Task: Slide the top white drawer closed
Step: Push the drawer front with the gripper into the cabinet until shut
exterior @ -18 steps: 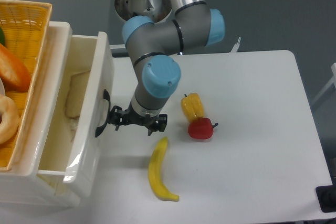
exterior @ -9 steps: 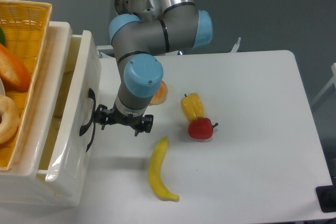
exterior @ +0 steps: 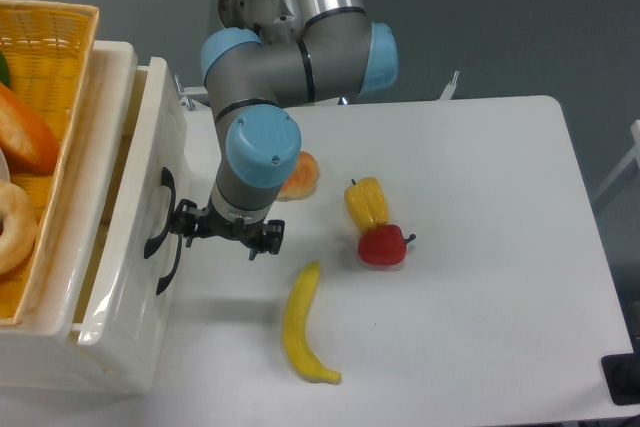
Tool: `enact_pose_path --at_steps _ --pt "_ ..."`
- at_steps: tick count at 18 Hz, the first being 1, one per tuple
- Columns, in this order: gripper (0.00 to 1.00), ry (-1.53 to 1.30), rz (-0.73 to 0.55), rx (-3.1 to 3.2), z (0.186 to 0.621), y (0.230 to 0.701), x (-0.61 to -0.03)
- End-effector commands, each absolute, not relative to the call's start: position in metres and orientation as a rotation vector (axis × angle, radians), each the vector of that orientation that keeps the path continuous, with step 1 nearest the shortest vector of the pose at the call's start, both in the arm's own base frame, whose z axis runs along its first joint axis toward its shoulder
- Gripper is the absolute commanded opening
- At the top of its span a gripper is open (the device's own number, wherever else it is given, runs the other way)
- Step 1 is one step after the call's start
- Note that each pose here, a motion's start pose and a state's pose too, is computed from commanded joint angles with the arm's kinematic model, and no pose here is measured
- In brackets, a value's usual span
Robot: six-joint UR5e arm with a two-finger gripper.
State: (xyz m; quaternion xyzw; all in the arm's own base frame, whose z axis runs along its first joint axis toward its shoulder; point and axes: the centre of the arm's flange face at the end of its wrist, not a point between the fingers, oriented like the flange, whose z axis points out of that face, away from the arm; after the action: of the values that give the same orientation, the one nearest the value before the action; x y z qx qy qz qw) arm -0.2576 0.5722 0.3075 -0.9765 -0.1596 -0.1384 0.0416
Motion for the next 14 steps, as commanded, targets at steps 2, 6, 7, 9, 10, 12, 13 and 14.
enact_pose_path --at_steps 2,6,7,9,10,12,13,14 --pt "1.00 -0.486 -0.423 -2.989 0.3084 0.5728 -0.2558" --pt "1.00 -0.490 -0.434 -2.991 0.3057 0.5730 -0.2518" --pt "1.00 -0.493 -0.435 -2.991 0.3057 0.5730 -0.2518" --pt "1.00 -0.495 -0.437 -2.990 0.3058 0.5731 -0.2517" --pt "1.00 -0.499 -0.439 -2.989 0.3058 0.5732 -0.2516" --pt "1.00 -0.516 -0.447 -2.980 0.3069 0.5745 -0.2505" --pt "1.00 -0.517 -0.450 -2.980 0.3062 0.5743 -0.2501" --pt "1.00 -0.519 -0.450 -2.980 0.3062 0.5743 -0.2501"
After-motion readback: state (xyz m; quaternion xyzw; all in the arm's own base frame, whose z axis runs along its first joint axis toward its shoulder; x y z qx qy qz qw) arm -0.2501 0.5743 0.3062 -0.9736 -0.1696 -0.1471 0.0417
